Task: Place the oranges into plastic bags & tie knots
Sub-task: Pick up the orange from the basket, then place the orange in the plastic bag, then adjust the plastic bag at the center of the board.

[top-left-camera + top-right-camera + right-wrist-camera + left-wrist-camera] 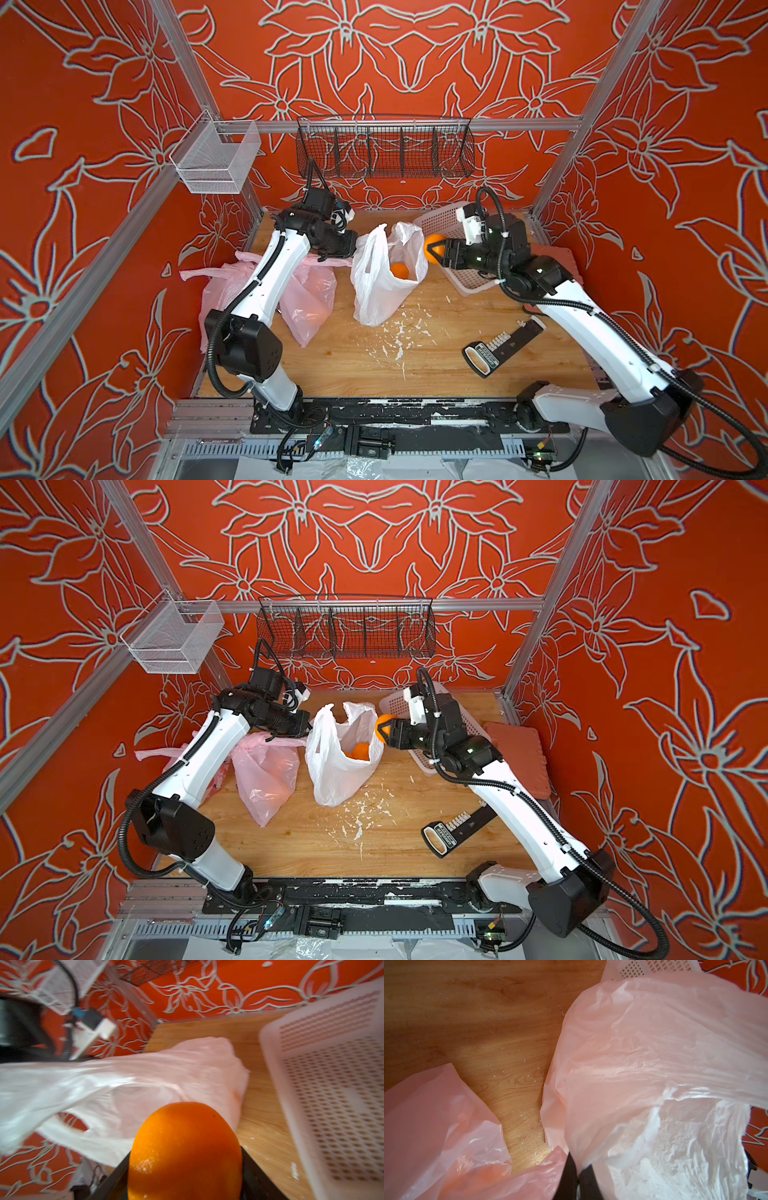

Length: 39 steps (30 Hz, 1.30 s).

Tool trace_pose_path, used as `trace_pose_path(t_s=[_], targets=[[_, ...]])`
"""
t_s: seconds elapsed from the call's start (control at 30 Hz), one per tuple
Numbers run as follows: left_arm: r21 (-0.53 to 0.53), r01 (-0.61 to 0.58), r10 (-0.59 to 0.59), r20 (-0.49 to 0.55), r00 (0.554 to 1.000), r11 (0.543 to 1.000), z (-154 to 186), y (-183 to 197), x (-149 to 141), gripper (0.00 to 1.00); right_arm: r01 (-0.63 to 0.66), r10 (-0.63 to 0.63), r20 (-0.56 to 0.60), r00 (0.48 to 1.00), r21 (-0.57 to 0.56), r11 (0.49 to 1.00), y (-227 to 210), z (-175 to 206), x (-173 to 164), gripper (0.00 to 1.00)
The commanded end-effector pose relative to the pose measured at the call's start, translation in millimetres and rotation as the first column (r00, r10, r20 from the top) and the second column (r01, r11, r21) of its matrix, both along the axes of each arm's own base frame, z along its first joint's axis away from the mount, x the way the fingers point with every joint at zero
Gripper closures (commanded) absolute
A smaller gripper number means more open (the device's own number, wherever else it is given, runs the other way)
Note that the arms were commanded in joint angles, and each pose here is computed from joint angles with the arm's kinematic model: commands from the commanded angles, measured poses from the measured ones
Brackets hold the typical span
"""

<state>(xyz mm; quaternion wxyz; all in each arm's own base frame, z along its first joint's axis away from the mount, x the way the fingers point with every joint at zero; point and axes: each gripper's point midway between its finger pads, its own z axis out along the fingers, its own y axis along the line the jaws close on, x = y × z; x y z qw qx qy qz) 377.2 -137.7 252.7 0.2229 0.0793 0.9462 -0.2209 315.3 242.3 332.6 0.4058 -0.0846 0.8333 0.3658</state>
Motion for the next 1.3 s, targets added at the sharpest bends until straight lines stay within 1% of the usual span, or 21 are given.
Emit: trace_pose_path(t_s=[0.0, 0.1, 0.13, 0.17, 0.2, 0.23, 0.27, 0.3, 0.37, 0.5, 0.53, 0.6, 0.7, 0.8, 0.87, 1.03, 1.13, 1.2, 1.27], targets=[[-0.015, 0.025, -0.025, 0.008, 1.0, 1.0, 6.1, -4.5, -2.7, 1.0, -0.139, 0.132, 0.055, 0.99, 0.138, 0.981, 49.6, 20.7, -3.8, 0.55], [-0.018, 0.026, -0.026, 0.011, 1.0, 0.999, 6.9, -4.8, -3.1, 1.0, -0.113, 0.111, 0.03, 0.993, 0.095, 0.989, 66.4, 4.7, 14.0, 0.56], [-0.017, 0.024, -0.023, 0.012, 1.0, 1.0, 7.0, -4.3, -3.0, 1.0, -0.092, 0.091, 0.014, 0.996, 0.075, 0.993, 68.9, -4.3, 21.7, 0.52], [-0.015, 0.023, -0.022, 0.014, 1.0, 1.0, 7.2, -3.8, -3.7, 1.0, -0.08, 0.079, 0.009, 0.997, 0.069, 0.994, 71.1, -8.9, 26.9, 0.43], [-0.015, 0.021, -0.021, 0.016, 1.0, 1.0, 7.7, -3.5, -4.3, 1.0, -0.086, 0.086, 0.007, 0.996, 0.066, 0.994, 74.4, -11.4, 29.3, 0.3], [-0.014, 0.019, -0.019, 0.018, 1.0, 1.0, 8.2, -3.1, -4.6, 1.0, -0.097, 0.097, 0.008, 0.995, 0.065, 0.993, 76.9, -11.4, 28.9, 0.24], [-0.013, 0.017, -0.017, 0.017, 1.0, 1.0, 7.7, -2.4, -5.3, 1.0, -0.124, 0.122, 0.032, 0.992, 0.069, 0.99, 79.4, -4.9, 24.3, 0.18], [-0.013, 0.017, -0.016, 0.016, 1.0, 1.0, 7.4, -2.8, -5.3, 1.0, -0.155, 0.15, 0.071, 0.986, 0.065, 0.986, 80.6, 1.2, 17.8, 0.15], [-0.014, 0.016, -0.016, 0.015, 1.0, 1.0, 6.9, -2.8, -5.7, 1.0, -0.184, 0.18, 0.156, 0.971, 0.013, 0.983, 72.5, 8.5, 6.8, 0.14], [-0.018, 0.018, -0.018, 0.013, 1.0, 1.0, 5.7, -3.4, -6.3, 1.0, -0.174, 0.221, 0.319, 0.922, -0.171, 0.97, 46.1, 8.2, -5.3, 0.12], [-0.017, 0.019, -0.019, 0.013, 1.0, 1.0, 5.5, -3.3, -6.6, 1.0, -0.181, 0.242, 0.339, 0.909, -0.201, 0.963, 42.6, 8.9, -7.6, 0.11], [-0.015, 0.02, -0.02, 0.01, 1.0, 1.0, 4.7, -3.1, -7.1, 1.0, -0.244, 0.338, 0.385, 0.859, -0.273, 0.931, 41.3, 14.1, -19.4, 0.09], [-0.014, 0.019, -0.019, 0.012, 1.0, 1.0, 5.0, -2.7, -7.4, 1.0, -0.256, 0.403, 0.444, 0.801, -0.355, 0.899, 34.8, 15.0, -26.3, 0.06], [-0.015, 0.018, -0.017, 0.015, 1.0, 1.0, 6.5, -2.7, -7.5, 1.0, -0.271, 0.452, 0.472, 0.757, -0.402, 0.875, 35.8, 16.9, -23.2, 0.05], [-0.015, 0.018, -0.017, 0.014, 1.0, 1.0, 7.4, -2.7, -7.5, 1.0, -0.255, 0.462, 0.475, 0.748, -0.438, 0.862, 37.5, 17.5, -11.6, 0.04], [-0.015, 0.01, -0.009, 0.016, 1.0, 1.0, 9.1, -2.0, -7.7, 1.0, -0.262, 0.462, 0.521, 0.718, -0.413, 0.872, 52.0, 33.3, 13.9, 0.04], [-0.016, 0.006, -0.005, 0.015, 1.0, 1.0, 8.9, -1.8, -8.3, 1.0, -0.221, 0.427, 0.549, 0.719, -0.402, 0.889, 55.0, 41.8, 29.6, 0.05], [-0.015, 0.0, 0.001, 0.016, 1.0, 1.0, 9.2, -0.9, -8.6, 1.0, -0.227, 0.424, 0.559, 0.712, -0.387, 0.894, 58.8, 46.9, 32.6, 0.08], [-0.018, -0.004, 0.004, 0.02, 1.0, 1.0, 9.9, -1.0, -8.6, 1.0, -0.274, 0.441, 0.562, 0.699, -0.359, 0.892, 66.1, 52.2, 28.6, 0.11]])
